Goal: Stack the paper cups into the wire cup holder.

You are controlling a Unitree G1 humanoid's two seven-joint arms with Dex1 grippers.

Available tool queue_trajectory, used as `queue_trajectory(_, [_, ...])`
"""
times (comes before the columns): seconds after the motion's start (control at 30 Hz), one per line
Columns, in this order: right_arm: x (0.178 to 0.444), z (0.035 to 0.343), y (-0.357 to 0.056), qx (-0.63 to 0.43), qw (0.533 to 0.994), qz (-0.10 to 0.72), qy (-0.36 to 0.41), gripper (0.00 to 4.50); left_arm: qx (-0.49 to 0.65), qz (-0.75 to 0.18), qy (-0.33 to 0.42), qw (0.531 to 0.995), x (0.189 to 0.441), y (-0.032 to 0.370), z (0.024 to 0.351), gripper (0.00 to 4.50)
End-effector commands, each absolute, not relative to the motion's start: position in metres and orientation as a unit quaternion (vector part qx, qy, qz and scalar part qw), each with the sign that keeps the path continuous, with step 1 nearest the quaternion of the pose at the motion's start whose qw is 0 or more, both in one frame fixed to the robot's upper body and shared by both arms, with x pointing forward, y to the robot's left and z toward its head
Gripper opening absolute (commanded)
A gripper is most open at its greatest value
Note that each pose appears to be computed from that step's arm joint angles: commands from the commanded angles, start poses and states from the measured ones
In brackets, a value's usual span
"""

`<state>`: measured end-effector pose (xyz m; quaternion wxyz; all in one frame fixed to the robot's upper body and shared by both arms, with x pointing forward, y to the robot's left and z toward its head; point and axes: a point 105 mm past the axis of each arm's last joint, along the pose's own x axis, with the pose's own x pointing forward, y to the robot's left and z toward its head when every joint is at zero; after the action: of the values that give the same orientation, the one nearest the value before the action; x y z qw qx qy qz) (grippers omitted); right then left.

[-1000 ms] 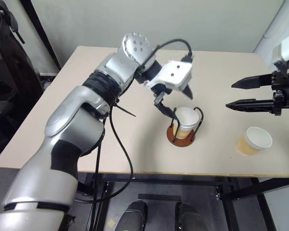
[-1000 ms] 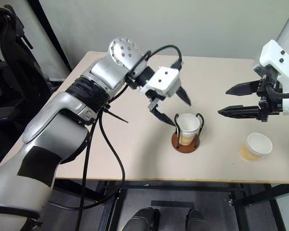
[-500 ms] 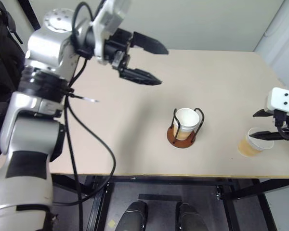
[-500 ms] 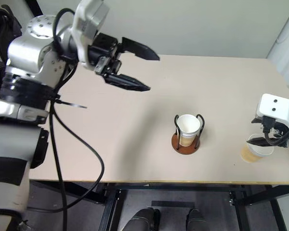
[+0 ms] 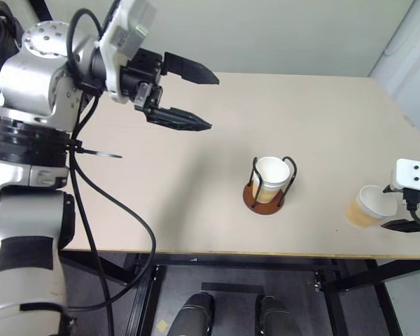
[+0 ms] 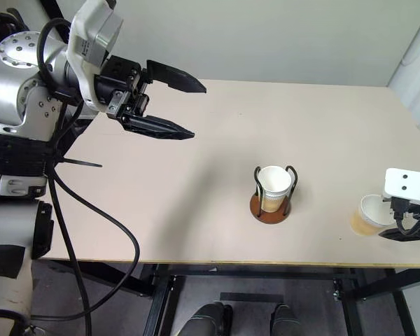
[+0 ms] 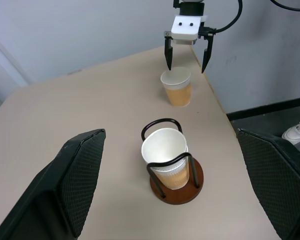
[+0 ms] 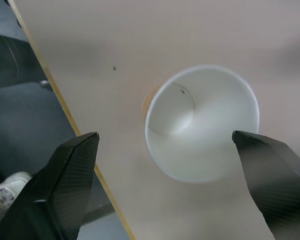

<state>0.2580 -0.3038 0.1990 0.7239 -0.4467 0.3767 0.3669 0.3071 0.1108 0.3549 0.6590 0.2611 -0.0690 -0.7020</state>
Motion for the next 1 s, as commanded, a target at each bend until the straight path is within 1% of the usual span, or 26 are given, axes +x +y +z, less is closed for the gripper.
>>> queue_trajectory(0.03, [0.261,0.202,-0.308,-0.460,0.723,0.359,0.371,4.44,0.277,-0.703,-0.078,0.650,0.295,0.116,0.363,4.50])
queue_trajectory(0.23, [0.268,0.194,-0.301,-0.462,0.719,0.372,0.364,4.44,0.293,-0.695,-0.058,0.653,0.292,0.123,0.357,4.50])
queue_trajectory(0.47, [0.282,0.178,-0.288,-0.467,0.701,0.400,0.361,4.44,0.313,-0.680,-0.043,0.662,0.295,0.131,0.351,4.50])
queue_trajectory(0.57, [0.286,0.172,-0.285,-0.466,0.698,0.406,0.363,3.87,0.316,-0.676,-0.040,0.664,0.294,0.133,0.350,4.50])
queue_trajectory(0.6, [0.286,0.170,-0.284,-0.465,0.694,0.410,0.365,3.60,0.319,-0.674,-0.039,0.665,0.294,0.135,0.349,4.50])
queue_trajectory(0.73, [0.285,0.163,-0.283,-0.463,0.686,0.420,0.372,2.01,0.328,-0.663,-0.031,0.672,0.292,0.143,0.350,4.50])
queue_trajectory(0.77, [0.285,0.164,-0.282,-0.463,0.686,0.421,0.371,1.70,0.328,-0.659,-0.030,0.676,0.293,0.146,0.352,4.50])
queue_trajectory(0.87, [0.284,0.169,-0.279,-0.468,0.685,0.424,0.364,0.49,0.328,-0.646,-0.031,0.689,0.294,0.153,0.357,4.50])
queue_trajectory(0.9, [0.284,0.173,-0.277,-0.469,0.686,0.425,0.358,0.18,0.325,-0.643,-0.035,0.693,0.295,0.155,0.359,4.50])
queue_trajectory(0.93, [0.284,0.178,-0.275,-0.469,0.689,0.426,0.352,0.03,0.322,-0.640,-0.038,0.697,0.296,0.157,0.362,4.50])
queue_trajectory(1.0, [0.283,0.188,-0.271,-0.471,0.692,0.428,0.341,0.03,0.322,-0.636,-0.041,0.700,0.296,0.159,0.363,4.50])
